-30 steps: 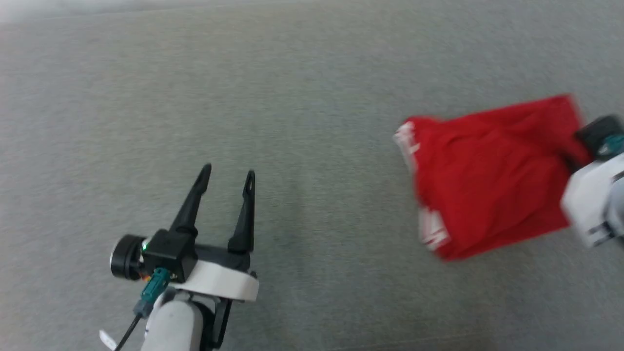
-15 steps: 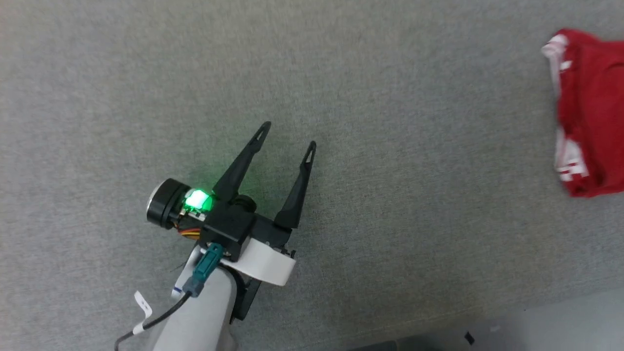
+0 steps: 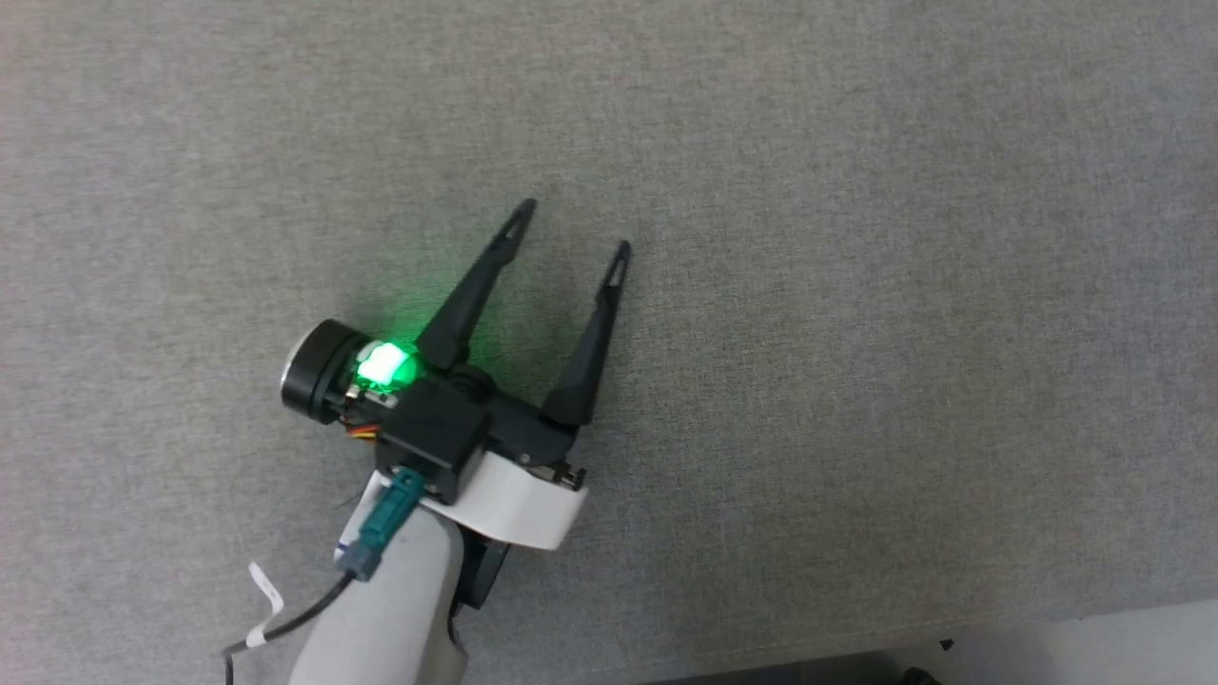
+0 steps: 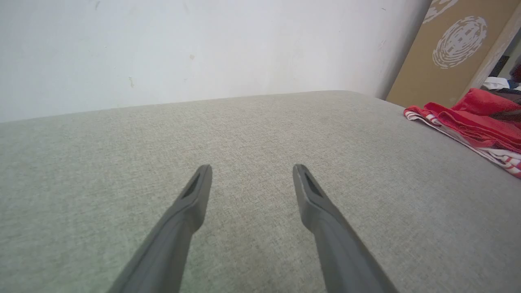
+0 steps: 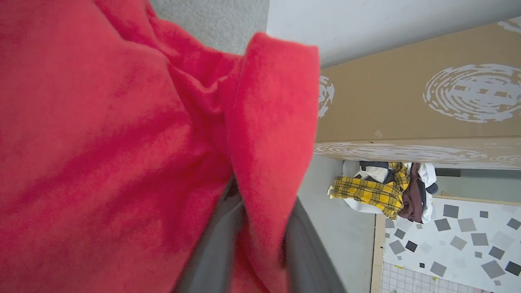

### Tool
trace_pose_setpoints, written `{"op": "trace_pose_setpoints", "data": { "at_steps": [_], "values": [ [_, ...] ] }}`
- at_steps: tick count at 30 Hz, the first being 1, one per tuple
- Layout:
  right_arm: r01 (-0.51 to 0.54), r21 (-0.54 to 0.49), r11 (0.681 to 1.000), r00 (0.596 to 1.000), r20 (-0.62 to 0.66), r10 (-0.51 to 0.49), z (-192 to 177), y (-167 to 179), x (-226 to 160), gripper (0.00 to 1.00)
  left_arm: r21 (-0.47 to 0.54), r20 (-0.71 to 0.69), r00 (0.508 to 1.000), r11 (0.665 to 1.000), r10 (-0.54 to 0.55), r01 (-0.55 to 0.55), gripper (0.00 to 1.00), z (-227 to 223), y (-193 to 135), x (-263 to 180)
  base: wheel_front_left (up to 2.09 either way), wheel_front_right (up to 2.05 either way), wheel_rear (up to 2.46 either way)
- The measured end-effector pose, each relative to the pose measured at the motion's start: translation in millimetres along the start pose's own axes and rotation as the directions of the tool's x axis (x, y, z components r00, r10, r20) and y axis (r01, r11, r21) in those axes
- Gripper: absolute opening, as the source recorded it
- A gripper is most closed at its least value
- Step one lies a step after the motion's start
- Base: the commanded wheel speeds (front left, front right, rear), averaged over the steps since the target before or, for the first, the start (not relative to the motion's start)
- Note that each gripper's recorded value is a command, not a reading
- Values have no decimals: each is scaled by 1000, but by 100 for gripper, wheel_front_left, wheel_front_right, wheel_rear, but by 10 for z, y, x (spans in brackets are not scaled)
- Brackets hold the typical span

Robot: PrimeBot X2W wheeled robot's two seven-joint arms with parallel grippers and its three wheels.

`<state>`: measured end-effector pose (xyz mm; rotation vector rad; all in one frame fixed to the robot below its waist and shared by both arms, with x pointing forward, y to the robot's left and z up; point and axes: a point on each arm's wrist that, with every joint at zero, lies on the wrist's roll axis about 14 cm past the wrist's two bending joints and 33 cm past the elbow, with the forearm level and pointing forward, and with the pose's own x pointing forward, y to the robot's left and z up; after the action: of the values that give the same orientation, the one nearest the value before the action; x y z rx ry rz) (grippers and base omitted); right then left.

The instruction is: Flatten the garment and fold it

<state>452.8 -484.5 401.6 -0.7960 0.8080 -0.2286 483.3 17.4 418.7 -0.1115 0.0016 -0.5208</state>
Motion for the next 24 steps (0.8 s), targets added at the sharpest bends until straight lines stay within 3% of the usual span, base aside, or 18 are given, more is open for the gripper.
{"op": "trace_pose_setpoints", "data": {
  "at_steps": [8,12,18,24],
  "values": [
    [49,69,996,990,127,-58,270,-175,-147,100,2,8,998,998,63,-63,100,176,102,-145,0,0,0],
    [64,171,983,951,289,-112,703,-309,-360,100,18,26,993,993,114,-114,100,349,163,-288,0,0,0],
    [16,332,943,835,515,-196,1289,-440,-906,100,6,83,968,971,237,-238,100,702,376,-588,0,0,0],
    [-69,491,868,655,679,-332,1734,-623,-1634,100,40,186,931,944,314,-327,100,1157,554,-828,0,0,0]
  ]
}}
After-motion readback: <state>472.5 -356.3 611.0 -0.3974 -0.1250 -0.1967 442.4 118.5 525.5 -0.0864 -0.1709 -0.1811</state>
